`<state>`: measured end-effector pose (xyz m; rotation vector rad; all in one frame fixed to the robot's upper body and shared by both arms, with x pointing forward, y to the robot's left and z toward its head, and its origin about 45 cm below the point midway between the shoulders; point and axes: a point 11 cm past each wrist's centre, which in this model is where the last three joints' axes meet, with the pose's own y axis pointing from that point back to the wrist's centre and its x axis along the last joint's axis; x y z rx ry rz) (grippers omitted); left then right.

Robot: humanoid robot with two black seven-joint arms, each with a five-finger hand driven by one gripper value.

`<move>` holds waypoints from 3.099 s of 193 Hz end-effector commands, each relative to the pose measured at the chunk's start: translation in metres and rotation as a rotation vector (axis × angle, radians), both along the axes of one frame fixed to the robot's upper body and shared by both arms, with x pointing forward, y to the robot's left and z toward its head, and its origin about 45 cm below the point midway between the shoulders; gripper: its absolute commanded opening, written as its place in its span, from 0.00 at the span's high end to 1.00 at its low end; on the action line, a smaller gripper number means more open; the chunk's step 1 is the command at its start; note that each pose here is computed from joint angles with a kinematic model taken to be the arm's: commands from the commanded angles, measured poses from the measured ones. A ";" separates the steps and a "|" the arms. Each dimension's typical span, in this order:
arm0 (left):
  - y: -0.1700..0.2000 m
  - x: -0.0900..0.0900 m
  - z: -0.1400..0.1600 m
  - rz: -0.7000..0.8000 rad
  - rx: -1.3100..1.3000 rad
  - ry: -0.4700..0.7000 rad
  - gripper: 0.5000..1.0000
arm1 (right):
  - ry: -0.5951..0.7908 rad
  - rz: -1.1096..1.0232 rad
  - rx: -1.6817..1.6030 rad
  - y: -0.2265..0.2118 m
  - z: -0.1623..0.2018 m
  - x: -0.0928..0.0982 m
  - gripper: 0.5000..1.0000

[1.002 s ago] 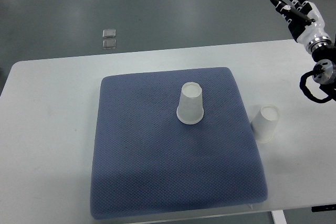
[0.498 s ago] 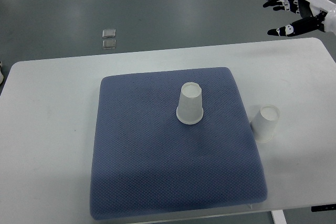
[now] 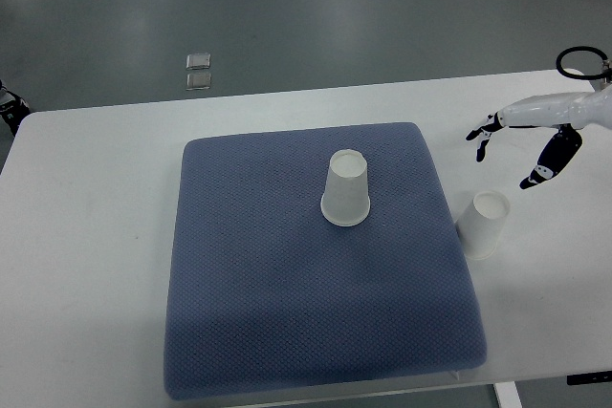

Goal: Stack paper cups
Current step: 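Lift the right hand and swing it over the standing white cup, then lower the right hand around the white cup and grasp it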

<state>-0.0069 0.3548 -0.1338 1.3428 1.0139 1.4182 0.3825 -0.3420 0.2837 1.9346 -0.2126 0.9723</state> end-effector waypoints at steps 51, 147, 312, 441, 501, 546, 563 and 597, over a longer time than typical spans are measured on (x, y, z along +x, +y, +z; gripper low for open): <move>0.000 0.000 0.000 0.000 0.000 0.001 0.00 | 0.010 0.088 -0.060 0.019 0.002 -0.002 0.19; 0.000 -0.001 0.000 0.000 0.000 0.001 0.00 | 0.054 0.114 -0.017 0.031 -0.038 -0.019 0.19; 0.000 0.000 0.000 0.000 0.000 -0.001 0.00 | -0.008 0.061 0.000 0.020 -0.082 -0.025 0.22; 0.000 0.000 0.000 0.000 0.000 -0.001 0.00 | -0.014 0.036 -0.013 0.014 -0.093 -0.024 0.44; 0.000 0.000 0.000 0.000 0.000 0.001 0.00 | -0.010 0.034 -0.015 0.014 -0.092 -0.023 0.73; 0.000 0.000 0.000 0.000 0.000 -0.001 0.00 | -0.029 0.026 -0.018 0.010 -0.083 -0.018 0.72; 0.000 0.000 0.000 0.000 0.000 0.001 0.00 | -0.047 0.026 -0.023 0.009 -0.076 -0.014 0.72; 0.000 0.000 0.000 0.000 0.000 0.001 0.00 | -0.092 -0.001 -0.033 -0.002 -0.057 -0.004 0.72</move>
